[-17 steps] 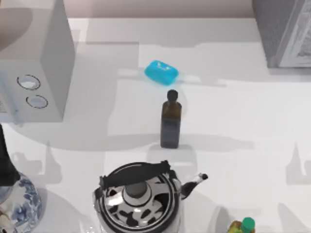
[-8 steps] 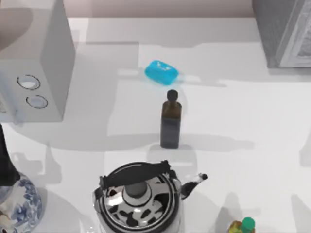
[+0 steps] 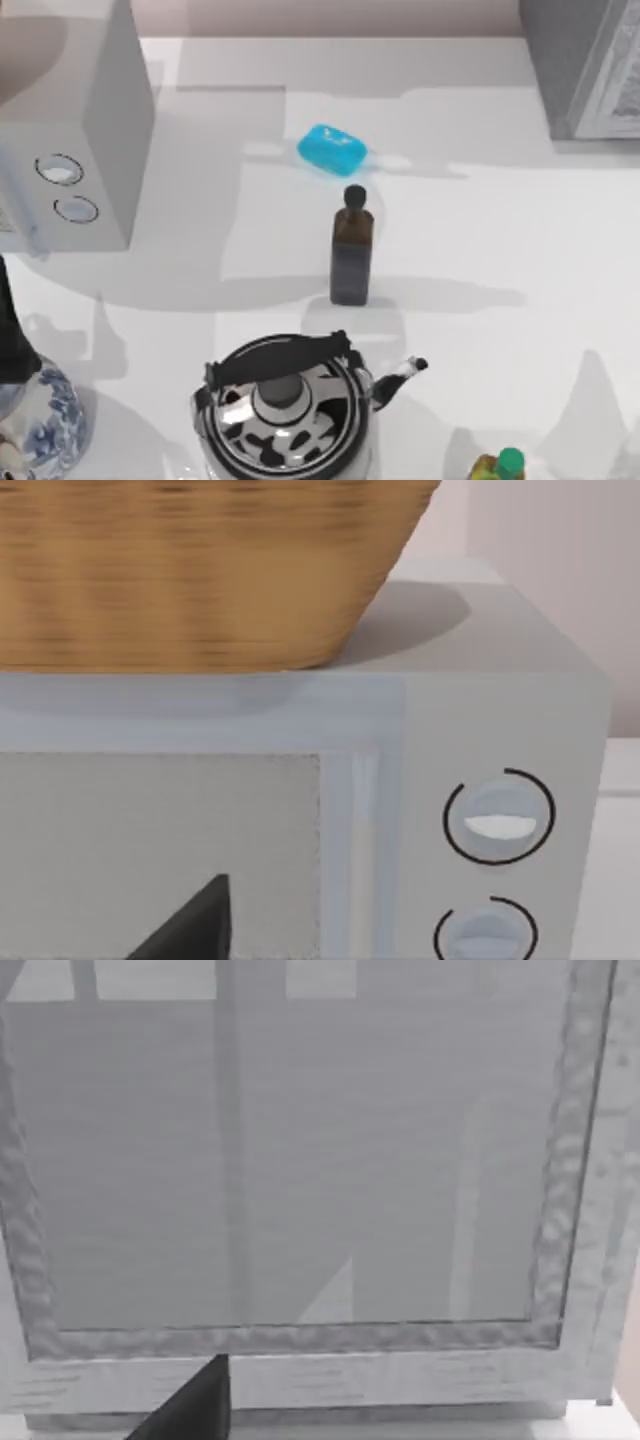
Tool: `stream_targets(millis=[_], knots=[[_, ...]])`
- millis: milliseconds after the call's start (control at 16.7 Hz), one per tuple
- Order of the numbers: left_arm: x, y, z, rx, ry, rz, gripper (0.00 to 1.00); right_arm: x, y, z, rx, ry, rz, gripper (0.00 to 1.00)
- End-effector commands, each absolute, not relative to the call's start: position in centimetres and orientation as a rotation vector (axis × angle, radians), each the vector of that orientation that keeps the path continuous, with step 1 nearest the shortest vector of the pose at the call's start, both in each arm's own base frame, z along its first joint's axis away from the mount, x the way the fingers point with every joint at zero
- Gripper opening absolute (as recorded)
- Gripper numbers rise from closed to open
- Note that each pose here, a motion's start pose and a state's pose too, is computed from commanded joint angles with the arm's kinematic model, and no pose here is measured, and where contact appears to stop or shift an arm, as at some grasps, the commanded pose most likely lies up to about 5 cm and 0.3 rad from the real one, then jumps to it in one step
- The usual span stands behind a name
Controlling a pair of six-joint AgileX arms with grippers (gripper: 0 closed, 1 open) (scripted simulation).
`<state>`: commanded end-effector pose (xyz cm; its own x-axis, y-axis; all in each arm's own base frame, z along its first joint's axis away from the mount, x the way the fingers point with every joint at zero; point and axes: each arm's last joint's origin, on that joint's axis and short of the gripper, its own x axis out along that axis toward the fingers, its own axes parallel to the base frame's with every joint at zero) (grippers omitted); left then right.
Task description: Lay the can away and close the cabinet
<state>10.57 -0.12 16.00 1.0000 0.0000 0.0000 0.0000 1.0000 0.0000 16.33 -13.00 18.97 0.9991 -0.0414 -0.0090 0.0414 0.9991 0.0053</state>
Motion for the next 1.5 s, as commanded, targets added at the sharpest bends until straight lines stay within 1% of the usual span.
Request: stream_targets(millis=[240,420,960,1260,1500], knots=[[10.6,-0.1,16.0,0.0,0.0,0.0,1.0,16.2,-17.7,17.2,0.005,0.008,-0.011,1.0],[10.6,-0.1,16.0,0.0,0.0,0.0,1.0,15.6,-19.7,16.2,-0.001,0.005,0.0,1.0],[10.6,-0.1,16.0,0.0,0.0,0.0,1.0,15.7,-20.5,16.4,0.002,0.007,0.008,1.0],[10.6,-0.1,16.0,0.0,0.0,0.0,1.0,17.9,-23.7,20.5,0.016,0.014,0.044,1.0],[10.6,-0.1,16.0,0.0,0.0,0.0,1.0,19.8,-26.2,27.1,0.038,0.022,0.078,1.0]])
